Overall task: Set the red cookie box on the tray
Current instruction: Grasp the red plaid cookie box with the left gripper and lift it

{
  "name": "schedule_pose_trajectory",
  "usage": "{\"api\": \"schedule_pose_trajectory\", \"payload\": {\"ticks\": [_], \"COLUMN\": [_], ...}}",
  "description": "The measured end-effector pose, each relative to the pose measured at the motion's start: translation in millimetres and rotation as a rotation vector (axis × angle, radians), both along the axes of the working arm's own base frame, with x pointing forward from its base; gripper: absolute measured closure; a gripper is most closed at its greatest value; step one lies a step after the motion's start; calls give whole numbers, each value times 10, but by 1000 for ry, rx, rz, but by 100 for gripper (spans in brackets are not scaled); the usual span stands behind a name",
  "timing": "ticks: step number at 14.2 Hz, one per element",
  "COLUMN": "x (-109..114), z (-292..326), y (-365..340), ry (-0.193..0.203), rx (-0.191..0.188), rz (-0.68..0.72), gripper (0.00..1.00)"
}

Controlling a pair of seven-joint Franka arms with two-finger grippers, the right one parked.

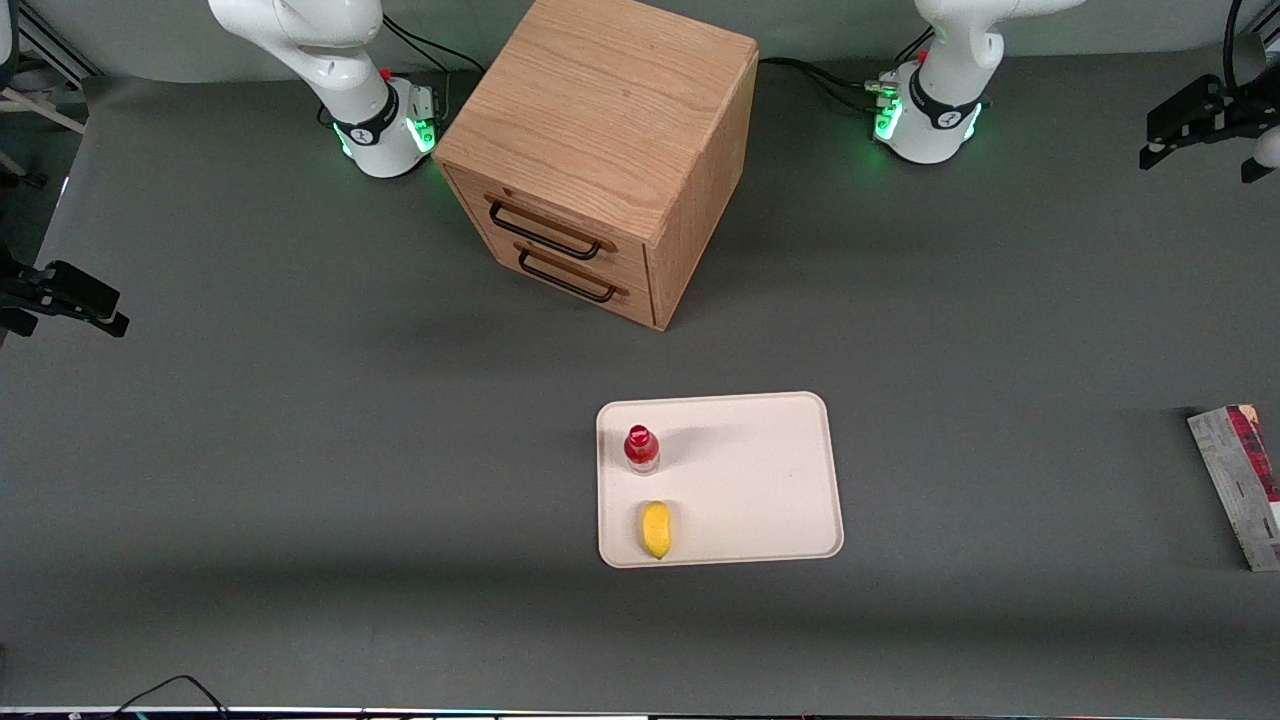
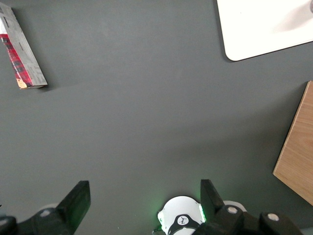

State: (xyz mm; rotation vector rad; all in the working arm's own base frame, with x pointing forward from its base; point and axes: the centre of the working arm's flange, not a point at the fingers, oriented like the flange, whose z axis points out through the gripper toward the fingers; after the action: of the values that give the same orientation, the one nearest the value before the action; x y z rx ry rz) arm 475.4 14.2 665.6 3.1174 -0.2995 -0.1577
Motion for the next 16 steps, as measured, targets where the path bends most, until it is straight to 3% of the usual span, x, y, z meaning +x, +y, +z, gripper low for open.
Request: {"api": "schedule_pose_trajectory", "payload": {"ticks": [3,7,11,16], "x": [106,207,881,1895], "z": [-43,-75,-671,-1796], "y": [30,311,1162,2129], "ry": [15,-3,-108,-96], "rx": [13,26,47,99], "rz": [3,67,175,42], "gripper": [0,0,0,0]}}
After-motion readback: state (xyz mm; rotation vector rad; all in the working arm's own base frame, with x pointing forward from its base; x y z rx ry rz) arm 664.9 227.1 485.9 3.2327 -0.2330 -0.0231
